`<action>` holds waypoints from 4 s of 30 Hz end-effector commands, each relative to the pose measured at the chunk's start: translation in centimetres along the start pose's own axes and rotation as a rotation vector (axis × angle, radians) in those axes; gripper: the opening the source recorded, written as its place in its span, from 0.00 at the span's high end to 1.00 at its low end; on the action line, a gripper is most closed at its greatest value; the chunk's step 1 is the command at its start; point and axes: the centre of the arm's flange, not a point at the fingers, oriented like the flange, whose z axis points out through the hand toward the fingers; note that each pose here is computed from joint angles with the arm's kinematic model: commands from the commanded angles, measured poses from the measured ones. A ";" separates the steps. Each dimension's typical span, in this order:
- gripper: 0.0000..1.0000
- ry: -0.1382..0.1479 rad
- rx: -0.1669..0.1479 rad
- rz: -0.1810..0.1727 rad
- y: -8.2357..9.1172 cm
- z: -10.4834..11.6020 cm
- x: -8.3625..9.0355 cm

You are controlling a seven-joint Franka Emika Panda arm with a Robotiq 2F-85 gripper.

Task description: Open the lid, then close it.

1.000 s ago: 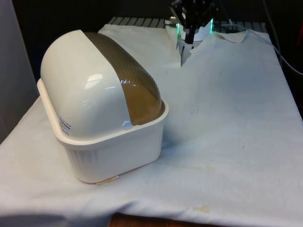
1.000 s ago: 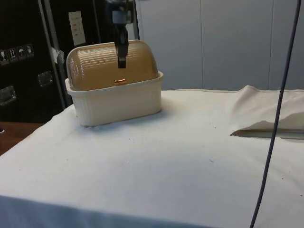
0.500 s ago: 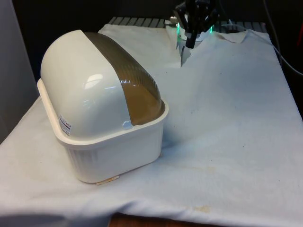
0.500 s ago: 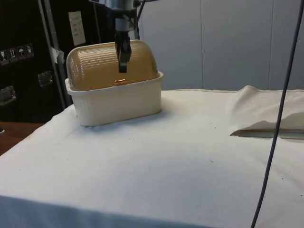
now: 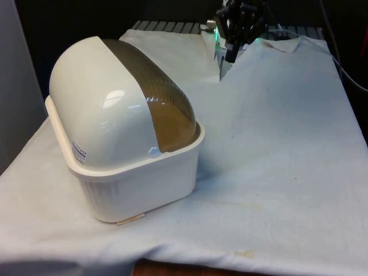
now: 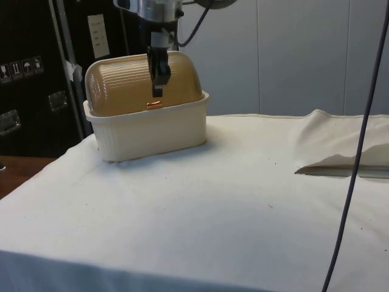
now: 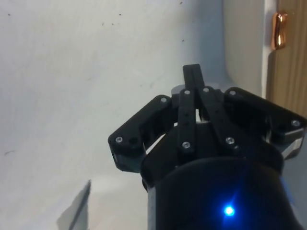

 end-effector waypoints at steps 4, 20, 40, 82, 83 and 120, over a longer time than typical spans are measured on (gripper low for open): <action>1.00 0.005 -0.044 -0.011 -0.3 0.0 -0.5; 1.00 -0.012 -0.131 -0.025 -1.0 1.0 -0.9; 1.00 -0.022 -0.244 -0.022 -2.3 3.2 -0.8; 1.00 -0.009 -0.365 0.009 -4.5 8.6 -0.5; 1.00 0.005 -0.385 0.012 -4.4 8.7 -0.2; 1.00 0.054 -0.528 0.034 -3.9 12.6 -1.4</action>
